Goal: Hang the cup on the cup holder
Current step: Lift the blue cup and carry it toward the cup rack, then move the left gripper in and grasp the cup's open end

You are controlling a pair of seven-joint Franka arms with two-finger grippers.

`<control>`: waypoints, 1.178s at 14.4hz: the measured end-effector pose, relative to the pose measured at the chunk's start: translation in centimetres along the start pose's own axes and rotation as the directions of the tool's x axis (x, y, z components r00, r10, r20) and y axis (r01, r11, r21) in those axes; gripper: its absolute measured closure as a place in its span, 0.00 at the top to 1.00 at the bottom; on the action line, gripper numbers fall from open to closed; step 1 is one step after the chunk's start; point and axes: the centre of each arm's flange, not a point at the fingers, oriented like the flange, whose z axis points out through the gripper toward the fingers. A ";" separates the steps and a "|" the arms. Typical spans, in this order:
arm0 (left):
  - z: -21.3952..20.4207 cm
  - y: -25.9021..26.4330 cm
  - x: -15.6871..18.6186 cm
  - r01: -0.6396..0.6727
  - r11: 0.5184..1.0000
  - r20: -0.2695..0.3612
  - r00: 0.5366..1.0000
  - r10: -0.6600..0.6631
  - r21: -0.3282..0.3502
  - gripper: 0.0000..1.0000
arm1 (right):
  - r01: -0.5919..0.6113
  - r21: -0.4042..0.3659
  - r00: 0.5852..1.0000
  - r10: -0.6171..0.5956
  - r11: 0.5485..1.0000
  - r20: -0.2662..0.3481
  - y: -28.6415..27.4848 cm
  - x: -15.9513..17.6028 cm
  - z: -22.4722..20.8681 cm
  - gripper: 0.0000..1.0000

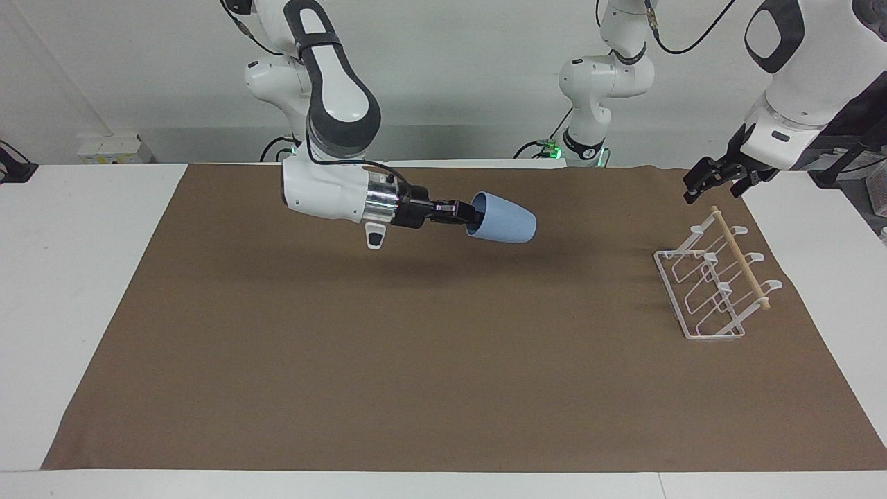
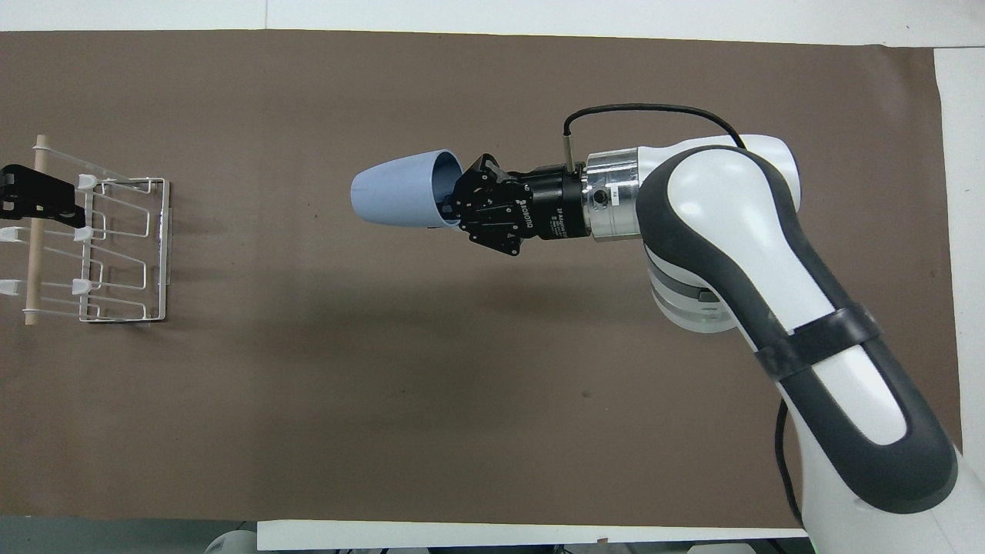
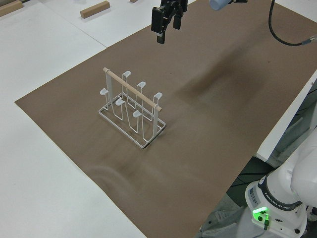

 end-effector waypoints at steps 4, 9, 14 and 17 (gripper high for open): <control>1.5 7.9 -2.3 0.316 0.941 0.042 0.949 -0.313 -0.125 1.00 | -0.017 -0.005 1.000 0.017 1.000 -0.006 0.2 -0.4 1.0 0.04; 2.3 14.8 -3.6 0.717 0.650 0.198 0.695 -0.691 -0.252 1.00 | -0.022 -0.003 1.000 0.022 1.000 -0.009 0.2 -0.3 0.8 0.04; 3.0 18.8 -4.2 0.897 0.361 0.379 0.436 -0.816 -0.254 1.00 | -0.029 -0.005 1.000 0.029 1.000 -0.008 0.2 -0.5 1.1 0.04; 3.2 20.8 -5.4 0.925 0.309 0.435 0.376 -0.818 -0.219 1.00 | -0.028 -0.006 1.000 0.028 1.000 -0.014 0.2 -0.6 1.3 0.04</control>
